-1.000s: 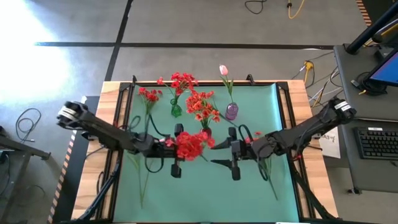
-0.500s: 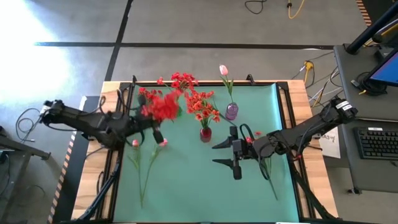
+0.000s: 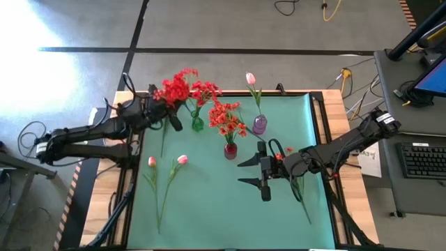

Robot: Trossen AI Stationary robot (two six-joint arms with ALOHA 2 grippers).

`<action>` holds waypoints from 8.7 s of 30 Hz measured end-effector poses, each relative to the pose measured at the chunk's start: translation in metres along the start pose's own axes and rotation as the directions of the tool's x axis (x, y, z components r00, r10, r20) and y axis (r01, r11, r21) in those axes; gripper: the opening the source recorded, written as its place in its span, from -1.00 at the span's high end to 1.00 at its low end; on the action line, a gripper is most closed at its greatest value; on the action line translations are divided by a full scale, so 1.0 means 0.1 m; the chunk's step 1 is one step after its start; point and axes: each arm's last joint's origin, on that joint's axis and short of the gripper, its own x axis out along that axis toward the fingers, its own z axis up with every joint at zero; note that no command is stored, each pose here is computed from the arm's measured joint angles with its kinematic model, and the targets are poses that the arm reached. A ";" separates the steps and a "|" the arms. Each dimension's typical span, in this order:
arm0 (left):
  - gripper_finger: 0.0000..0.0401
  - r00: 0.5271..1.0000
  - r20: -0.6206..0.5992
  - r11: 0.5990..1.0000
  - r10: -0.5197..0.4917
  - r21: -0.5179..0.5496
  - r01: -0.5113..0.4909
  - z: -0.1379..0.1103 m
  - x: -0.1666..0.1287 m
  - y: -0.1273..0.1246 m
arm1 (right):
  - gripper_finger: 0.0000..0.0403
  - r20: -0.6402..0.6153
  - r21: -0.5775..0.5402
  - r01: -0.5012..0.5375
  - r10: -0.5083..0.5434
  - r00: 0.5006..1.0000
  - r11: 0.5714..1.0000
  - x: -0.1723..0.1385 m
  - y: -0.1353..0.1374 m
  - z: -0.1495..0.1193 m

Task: Sort flowers into vase by color
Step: Put the red flowers into the green vase, then put the orange flowers into the red vase

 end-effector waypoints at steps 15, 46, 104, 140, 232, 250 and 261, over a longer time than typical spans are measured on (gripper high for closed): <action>0.99 0.997 -0.061 0.998 0.055 -0.031 -0.057 -0.27 0.19 0.12 | -0.07 0.001 -0.009 0.019 -0.019 1.000 1.000 0.00 -0.01 0.00; 0.74 0.983 -0.170 0.994 0.064 -0.077 -0.078 -0.49 0.37 0.06 | -0.08 -0.009 -0.020 0.028 -0.028 1.000 0.999 0.00 -0.01 -0.01; -0.40 0.820 -0.570 0.991 -0.046 -0.131 -0.035 0.40 -0.16 0.22 | -0.08 -0.039 0.002 0.031 -0.031 0.999 1.000 0.00 -0.01 -0.04; -0.40 0.640 -0.502 0.798 -0.582 -0.502 0.333 0.56 -0.87 -1.08 | -0.40 -0.905 0.274 0.651 -0.040 0.424 0.708 -0.71 0.02 -0.53; -0.35 0.710 -0.557 0.902 -0.432 -0.240 0.360 -0.17 -0.67 -2.07 | 0.89 -0.835 0.346 0.629 -0.077 0.545 0.697 -0.56 -0.13 -1.41; -0.35 0.727 -0.550 0.911 -0.412 -0.229 0.343 -0.17 -0.66 -2.06 | 0.91 -0.194 0.329 0.151 -0.090 0.977 0.932 -0.66 -0.15 -0.51; -0.35 0.743 -0.542 0.919 -0.393 -0.217 0.328 -0.17 -0.66 -2.06 | 0.91 0.306 0.023 0.119 -0.120 0.945 0.993 -0.32 -0.19 -0.20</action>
